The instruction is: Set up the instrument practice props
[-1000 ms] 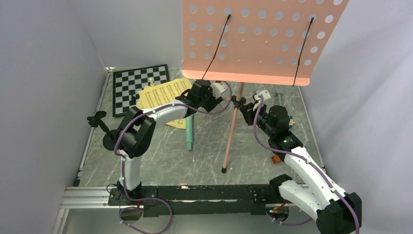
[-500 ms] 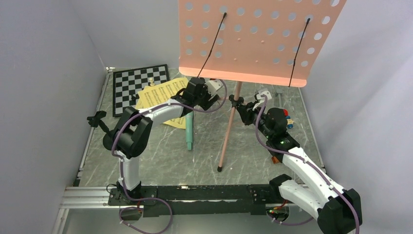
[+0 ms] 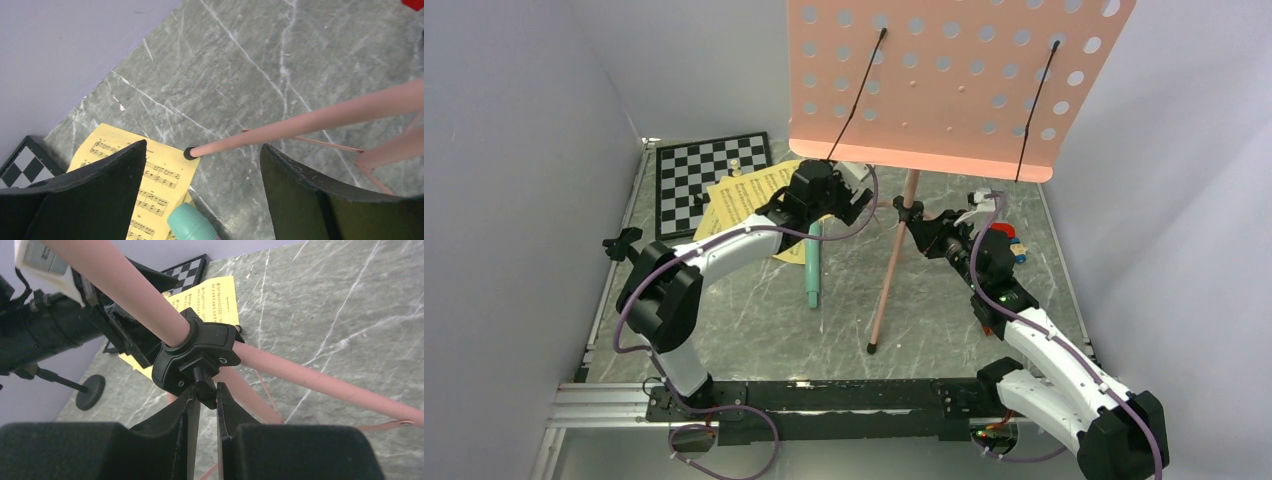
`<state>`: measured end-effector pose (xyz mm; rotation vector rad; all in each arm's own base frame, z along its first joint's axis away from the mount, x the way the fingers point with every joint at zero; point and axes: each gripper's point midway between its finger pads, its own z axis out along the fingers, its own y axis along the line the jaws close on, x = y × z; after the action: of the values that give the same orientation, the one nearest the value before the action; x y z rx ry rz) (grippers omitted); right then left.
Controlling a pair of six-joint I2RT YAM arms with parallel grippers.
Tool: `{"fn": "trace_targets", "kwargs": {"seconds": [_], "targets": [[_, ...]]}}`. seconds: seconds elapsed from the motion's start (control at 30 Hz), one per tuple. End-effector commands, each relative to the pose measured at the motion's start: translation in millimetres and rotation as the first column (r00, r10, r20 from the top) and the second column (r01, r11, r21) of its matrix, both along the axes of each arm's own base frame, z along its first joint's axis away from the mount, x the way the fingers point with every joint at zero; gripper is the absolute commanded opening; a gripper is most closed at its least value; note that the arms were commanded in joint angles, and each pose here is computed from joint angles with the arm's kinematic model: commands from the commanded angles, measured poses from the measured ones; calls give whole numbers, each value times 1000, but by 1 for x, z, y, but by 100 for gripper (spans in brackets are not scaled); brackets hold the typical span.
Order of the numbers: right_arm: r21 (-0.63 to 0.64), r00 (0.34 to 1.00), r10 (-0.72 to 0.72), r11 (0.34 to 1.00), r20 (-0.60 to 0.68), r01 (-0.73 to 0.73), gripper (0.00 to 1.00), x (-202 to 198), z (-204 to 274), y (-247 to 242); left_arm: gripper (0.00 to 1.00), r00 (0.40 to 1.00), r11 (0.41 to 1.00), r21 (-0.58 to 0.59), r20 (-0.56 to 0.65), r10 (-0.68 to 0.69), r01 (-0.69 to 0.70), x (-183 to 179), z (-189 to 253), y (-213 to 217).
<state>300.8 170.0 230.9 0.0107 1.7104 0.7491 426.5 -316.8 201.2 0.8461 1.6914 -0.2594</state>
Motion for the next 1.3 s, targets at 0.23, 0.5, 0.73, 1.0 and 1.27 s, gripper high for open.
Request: {"fn": "trace_targets", "kwargs": {"seconds": [0.23, 0.5, 0.73, 1.0, 1.27], "targets": [[40, 1000, 28, 999, -13, -28, 56, -20, 14, 2, 87, 998, 995, -82, 22, -53, 54, -27, 28, -9], [-24, 998, 22, 1000, 59, -21, 62, -25, 36, -7, 87, 998, 995, -78, 21, -56, 58, -34, 26, -9], [28, 997, -27, 999, 74, 25, 56, -14, 47, -9, 87, 997, 993, -91, 19, -74, 76, -41, 30, -13], [41, 997, -28, 999, 73, 25, 51, -4, 49, -4, 87, 995, 990, -102, 26, -98, 100, -50, 35, -20], [25, 996, -52, 998, 65, 51, 45, 2, 41, -7, 87, 995, 989, -102, 17, -102, 103, -53, 32, -21]]}}
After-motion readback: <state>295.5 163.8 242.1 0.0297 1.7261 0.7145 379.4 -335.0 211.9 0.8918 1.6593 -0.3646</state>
